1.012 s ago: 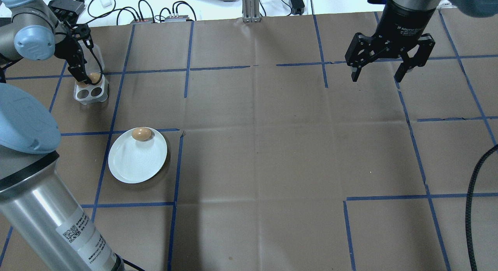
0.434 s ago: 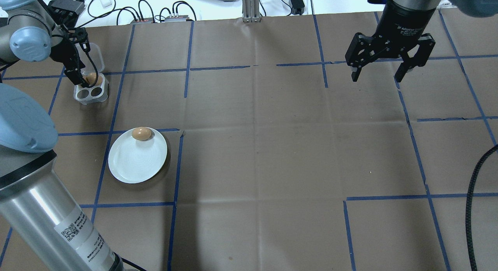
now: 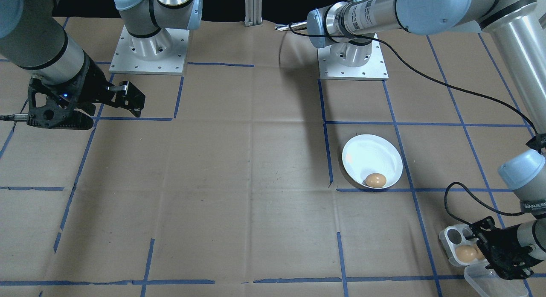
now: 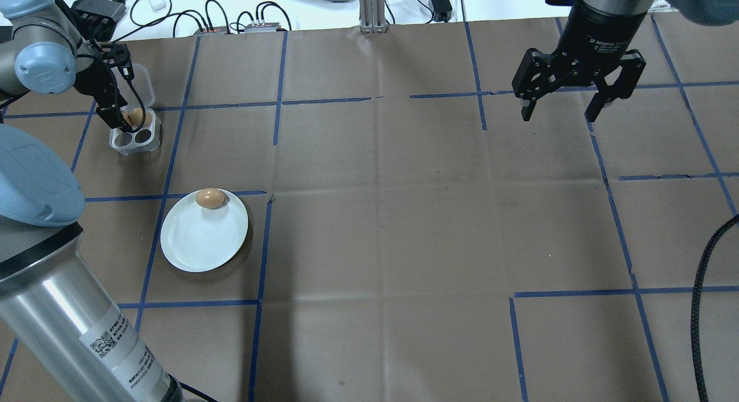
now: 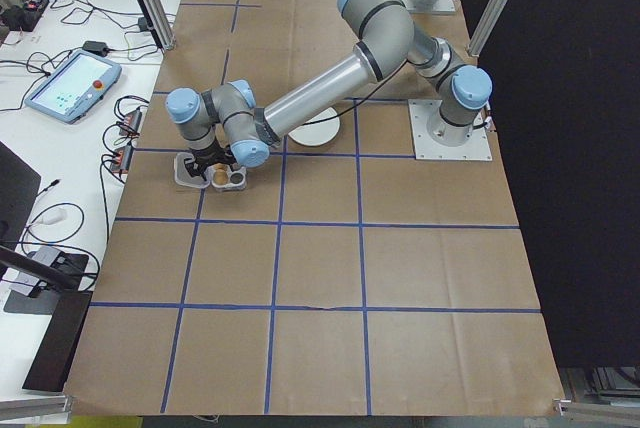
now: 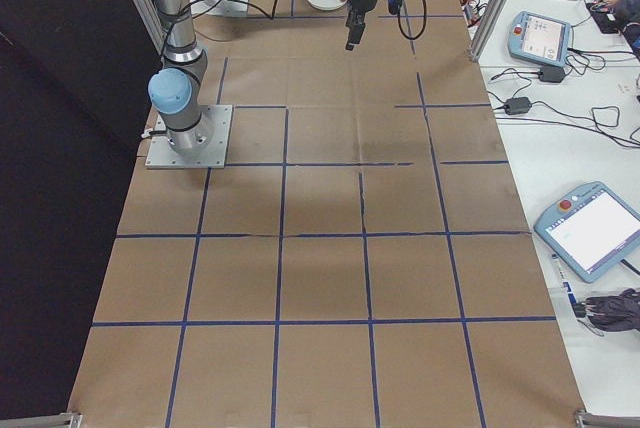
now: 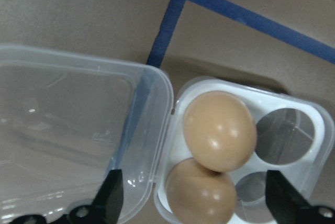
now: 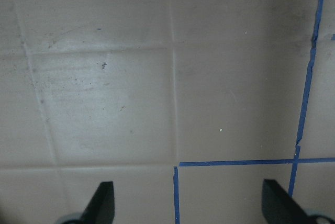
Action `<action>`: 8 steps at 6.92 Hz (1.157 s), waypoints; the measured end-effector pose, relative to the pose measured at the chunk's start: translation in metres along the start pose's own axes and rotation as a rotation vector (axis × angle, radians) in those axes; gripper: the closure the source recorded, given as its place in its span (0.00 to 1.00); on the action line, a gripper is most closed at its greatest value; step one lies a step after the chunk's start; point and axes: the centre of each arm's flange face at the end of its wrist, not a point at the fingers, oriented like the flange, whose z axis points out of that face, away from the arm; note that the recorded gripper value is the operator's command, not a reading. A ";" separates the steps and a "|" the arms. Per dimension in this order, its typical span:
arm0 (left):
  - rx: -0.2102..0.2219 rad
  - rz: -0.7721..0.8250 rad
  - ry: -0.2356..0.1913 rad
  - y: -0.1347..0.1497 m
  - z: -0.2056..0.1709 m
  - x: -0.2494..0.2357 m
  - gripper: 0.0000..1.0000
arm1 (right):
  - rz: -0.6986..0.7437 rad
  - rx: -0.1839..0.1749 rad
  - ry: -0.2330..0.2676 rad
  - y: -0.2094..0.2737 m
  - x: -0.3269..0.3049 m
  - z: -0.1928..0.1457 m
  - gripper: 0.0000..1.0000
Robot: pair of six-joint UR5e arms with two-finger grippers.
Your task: Place egg on plate
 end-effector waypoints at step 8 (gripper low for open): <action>-0.004 -0.017 -0.018 0.002 -0.015 0.003 1.00 | 0.000 -0.001 0.000 0.000 0.000 0.000 0.00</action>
